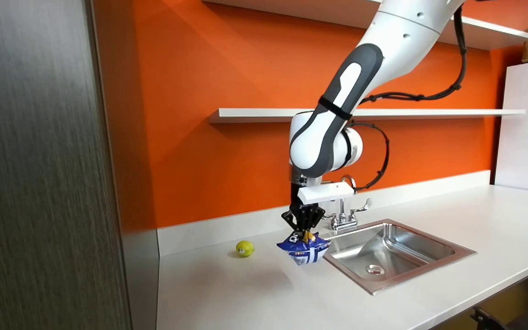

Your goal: Place the bag of doritos on the left side of the bottom shelf

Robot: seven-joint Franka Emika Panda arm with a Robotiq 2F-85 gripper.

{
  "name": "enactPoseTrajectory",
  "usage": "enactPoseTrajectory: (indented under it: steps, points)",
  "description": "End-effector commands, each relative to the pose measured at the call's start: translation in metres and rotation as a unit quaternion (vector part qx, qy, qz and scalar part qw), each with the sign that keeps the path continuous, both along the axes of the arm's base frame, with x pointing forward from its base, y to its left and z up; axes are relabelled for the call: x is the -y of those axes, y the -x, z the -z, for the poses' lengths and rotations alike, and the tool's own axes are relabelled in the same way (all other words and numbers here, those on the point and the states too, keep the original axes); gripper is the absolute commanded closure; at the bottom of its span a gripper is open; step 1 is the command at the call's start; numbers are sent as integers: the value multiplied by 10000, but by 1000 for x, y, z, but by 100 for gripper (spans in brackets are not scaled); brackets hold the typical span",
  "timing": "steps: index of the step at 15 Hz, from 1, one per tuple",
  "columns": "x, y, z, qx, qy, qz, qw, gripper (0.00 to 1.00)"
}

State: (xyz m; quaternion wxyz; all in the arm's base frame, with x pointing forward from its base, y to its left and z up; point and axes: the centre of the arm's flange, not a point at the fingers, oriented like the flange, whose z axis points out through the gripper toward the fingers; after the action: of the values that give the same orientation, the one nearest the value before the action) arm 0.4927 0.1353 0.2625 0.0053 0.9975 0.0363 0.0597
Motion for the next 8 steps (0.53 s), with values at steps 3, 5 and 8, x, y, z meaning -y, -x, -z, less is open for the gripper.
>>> enactPoseTrajectory:
  steps: [3, 5, 8]
  points:
    - [4, 60, -81, 256, -56, 100, 9996, 100]
    - [4, 74, -111, 434, -117, 100, 9989, 100]
    - [-3, 90, -164, 843, -276, 89, 9960, 100]
